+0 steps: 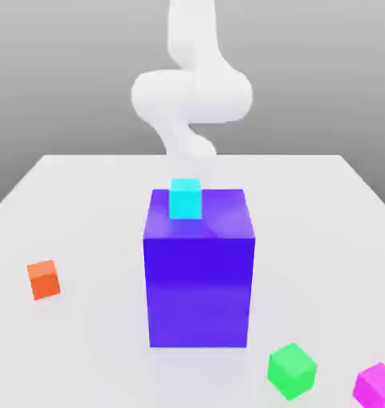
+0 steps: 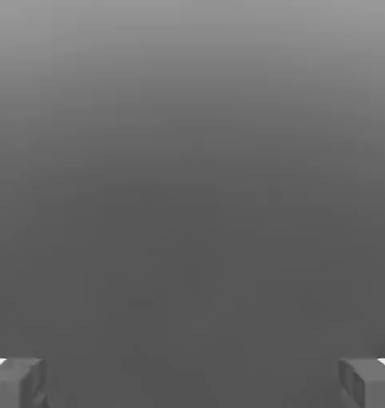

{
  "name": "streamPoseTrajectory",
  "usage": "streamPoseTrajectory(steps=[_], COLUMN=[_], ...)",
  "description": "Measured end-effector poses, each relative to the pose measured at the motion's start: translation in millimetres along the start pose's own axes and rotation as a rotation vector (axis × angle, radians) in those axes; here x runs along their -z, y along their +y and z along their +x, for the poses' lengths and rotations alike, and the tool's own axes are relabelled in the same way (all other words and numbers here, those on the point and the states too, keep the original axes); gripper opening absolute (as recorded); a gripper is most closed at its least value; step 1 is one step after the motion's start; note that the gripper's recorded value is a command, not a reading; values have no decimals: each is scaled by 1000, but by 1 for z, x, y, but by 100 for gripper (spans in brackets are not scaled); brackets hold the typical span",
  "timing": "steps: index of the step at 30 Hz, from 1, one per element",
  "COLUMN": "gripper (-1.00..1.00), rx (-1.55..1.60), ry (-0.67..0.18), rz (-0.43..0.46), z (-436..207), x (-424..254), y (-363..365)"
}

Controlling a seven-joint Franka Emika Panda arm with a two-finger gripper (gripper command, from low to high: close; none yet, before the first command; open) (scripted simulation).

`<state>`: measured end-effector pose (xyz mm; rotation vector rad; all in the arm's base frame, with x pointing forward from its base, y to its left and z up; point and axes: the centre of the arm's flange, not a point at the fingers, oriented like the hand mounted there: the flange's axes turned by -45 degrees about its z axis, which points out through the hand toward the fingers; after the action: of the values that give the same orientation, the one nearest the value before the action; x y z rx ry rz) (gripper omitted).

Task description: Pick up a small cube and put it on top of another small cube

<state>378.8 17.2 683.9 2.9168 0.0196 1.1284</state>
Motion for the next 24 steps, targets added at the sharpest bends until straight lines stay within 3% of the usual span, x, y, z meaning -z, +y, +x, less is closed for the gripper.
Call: streamPoseTrajectory(steps=[12, 24], gripper=[0, 0], rx=[172, 344], ry=[-286, -555], rz=[7, 96], z=[-26, -143], x=[-200, -362], y=[-96, -202])
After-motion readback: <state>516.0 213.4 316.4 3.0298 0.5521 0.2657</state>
